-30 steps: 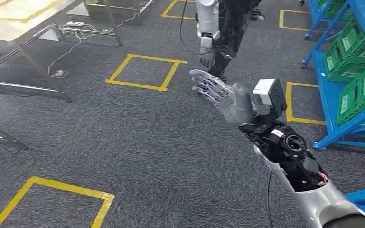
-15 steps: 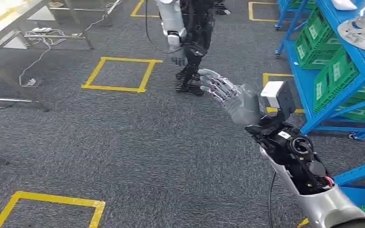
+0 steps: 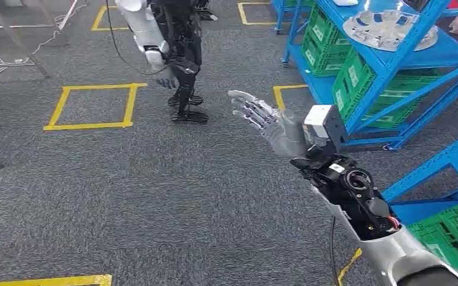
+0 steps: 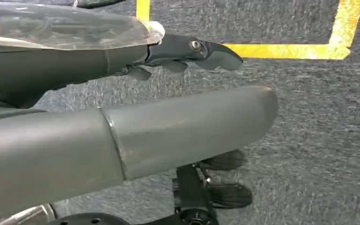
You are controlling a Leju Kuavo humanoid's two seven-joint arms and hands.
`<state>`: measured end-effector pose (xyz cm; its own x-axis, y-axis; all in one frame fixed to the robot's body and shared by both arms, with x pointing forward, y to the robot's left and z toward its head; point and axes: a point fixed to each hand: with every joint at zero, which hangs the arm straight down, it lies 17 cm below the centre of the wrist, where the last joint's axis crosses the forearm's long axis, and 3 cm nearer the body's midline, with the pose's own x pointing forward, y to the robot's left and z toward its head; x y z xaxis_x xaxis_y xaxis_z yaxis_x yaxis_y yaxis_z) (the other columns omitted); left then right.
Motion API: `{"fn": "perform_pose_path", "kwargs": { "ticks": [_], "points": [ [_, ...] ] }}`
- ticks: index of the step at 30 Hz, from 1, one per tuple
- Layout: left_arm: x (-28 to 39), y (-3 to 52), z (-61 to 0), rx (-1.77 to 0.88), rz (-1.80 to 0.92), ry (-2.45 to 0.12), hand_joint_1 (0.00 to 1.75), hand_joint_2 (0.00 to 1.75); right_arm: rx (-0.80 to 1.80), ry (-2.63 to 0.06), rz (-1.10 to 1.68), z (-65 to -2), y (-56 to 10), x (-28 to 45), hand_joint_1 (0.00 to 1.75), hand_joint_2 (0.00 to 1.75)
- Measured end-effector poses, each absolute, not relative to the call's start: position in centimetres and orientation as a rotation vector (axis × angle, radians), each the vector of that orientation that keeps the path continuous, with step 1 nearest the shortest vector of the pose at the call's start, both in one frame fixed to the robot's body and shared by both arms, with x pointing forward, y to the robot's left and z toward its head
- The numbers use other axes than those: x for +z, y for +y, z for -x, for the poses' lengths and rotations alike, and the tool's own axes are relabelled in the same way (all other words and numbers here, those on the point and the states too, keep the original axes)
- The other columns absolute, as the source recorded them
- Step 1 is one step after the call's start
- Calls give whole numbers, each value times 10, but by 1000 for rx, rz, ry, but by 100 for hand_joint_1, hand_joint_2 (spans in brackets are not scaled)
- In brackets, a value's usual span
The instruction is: Take the parts from the cabinet and place them on the table.
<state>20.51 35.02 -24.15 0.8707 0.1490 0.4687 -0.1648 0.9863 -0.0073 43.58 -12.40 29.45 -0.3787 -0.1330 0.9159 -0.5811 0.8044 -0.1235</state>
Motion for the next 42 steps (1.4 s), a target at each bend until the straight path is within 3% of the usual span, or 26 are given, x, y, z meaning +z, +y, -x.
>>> {"fn": "perform_pose_path", "kwargs": {
  "ticks": [42],
  "points": [
    [-243, 352, -200, 160, -42, -481, 0, 0, 517, -1880, -532, -447, -115, 279, 0, 0]
  ]
}}
